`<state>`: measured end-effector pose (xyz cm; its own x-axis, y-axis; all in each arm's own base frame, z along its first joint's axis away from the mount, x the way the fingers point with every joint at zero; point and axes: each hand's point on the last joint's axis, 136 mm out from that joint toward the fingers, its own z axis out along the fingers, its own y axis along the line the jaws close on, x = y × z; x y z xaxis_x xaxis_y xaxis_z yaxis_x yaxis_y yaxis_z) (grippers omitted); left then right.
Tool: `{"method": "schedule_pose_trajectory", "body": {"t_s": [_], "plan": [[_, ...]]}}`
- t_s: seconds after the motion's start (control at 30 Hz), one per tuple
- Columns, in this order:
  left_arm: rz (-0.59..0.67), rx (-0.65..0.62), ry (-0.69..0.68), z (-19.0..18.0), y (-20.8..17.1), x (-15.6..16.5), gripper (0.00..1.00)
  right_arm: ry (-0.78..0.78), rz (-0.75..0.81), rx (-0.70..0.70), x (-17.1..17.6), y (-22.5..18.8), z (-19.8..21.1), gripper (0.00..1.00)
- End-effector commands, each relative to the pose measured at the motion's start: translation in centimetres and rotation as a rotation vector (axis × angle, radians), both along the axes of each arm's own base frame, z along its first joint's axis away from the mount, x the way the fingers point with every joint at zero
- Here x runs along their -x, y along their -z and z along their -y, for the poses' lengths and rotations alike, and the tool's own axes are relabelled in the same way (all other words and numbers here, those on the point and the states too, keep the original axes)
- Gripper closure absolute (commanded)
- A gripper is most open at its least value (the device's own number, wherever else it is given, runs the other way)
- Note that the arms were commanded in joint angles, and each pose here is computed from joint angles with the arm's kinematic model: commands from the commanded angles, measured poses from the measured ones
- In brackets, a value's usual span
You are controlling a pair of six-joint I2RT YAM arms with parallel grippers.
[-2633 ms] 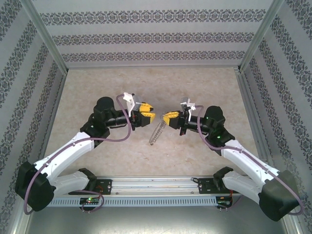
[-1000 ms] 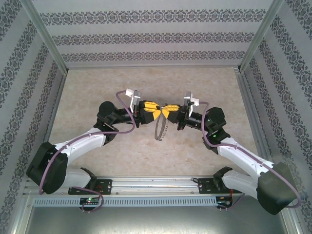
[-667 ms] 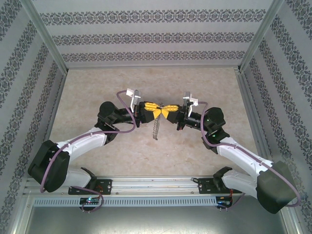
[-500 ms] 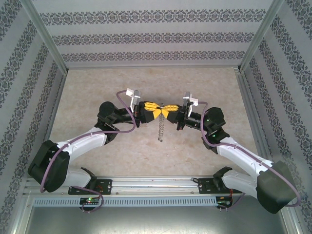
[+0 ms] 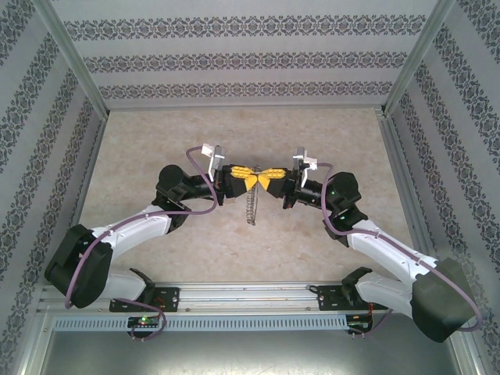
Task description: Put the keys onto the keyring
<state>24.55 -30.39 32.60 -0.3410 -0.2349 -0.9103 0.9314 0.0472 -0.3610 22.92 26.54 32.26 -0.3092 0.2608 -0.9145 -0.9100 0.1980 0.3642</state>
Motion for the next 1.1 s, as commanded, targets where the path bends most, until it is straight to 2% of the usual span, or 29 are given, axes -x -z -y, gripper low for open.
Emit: {"method": "schedule_pose_trajectory", "body": {"t_s": [0.0,0.23,0.37,0.47,0.5,0.63,0.73,0.87,0.97,1.07], "plan": [[0.066,0.040,0.044,0.1,-1.6,1.3,0.86,0.001,0.060,-0.037,0.2,-1.9,-0.1,1.00],[0.071,0.042,0.060,0.5,-1.7,1.2,0.92,-0.011,0.044,-0.022,0.2,-1.4,-0.3,1.00],[0.086,0.049,0.062,0.7,-1.7,1.1,1.00,0.001,0.029,-0.006,0.1,-1.0,-0.1,0.99],[0.106,0.046,0.050,0.6,-1.4,1.1,1.00,0.045,0.008,-0.003,-0.3,-0.7,1.0,0.63],[0.117,0.040,0.042,0.6,-1.1,1.1,1.00,0.062,0.000,-0.004,-0.4,-0.8,1.5,0.55],[0.165,-0.007,-0.008,0.3,-0.1,1.0,1.00,0.161,-0.040,0.012,-0.6,0.0,3.9,0.39],[0.217,-0.076,-0.064,-0.1,0.9,0.9,1.00,0.311,-0.102,0.053,-1.6,1.7,6.4,0.27],[0.293,-0.195,-0.146,-0.8,2.1,0.7,1.00,0.524,-0.166,0.110,-2.3,4.5,9.9,0.02],[0.332,-0.264,-0.195,-1.3,2.7,0.5,1.00,0.697,-0.230,0.140,-3.2,6.5,12.7,0.02],[0.363,-0.314,-0.253,-1.8,3.2,0.0,1.00,0.803,-0.285,0.178,-3.7,8.2,14.6,0.02]]}}
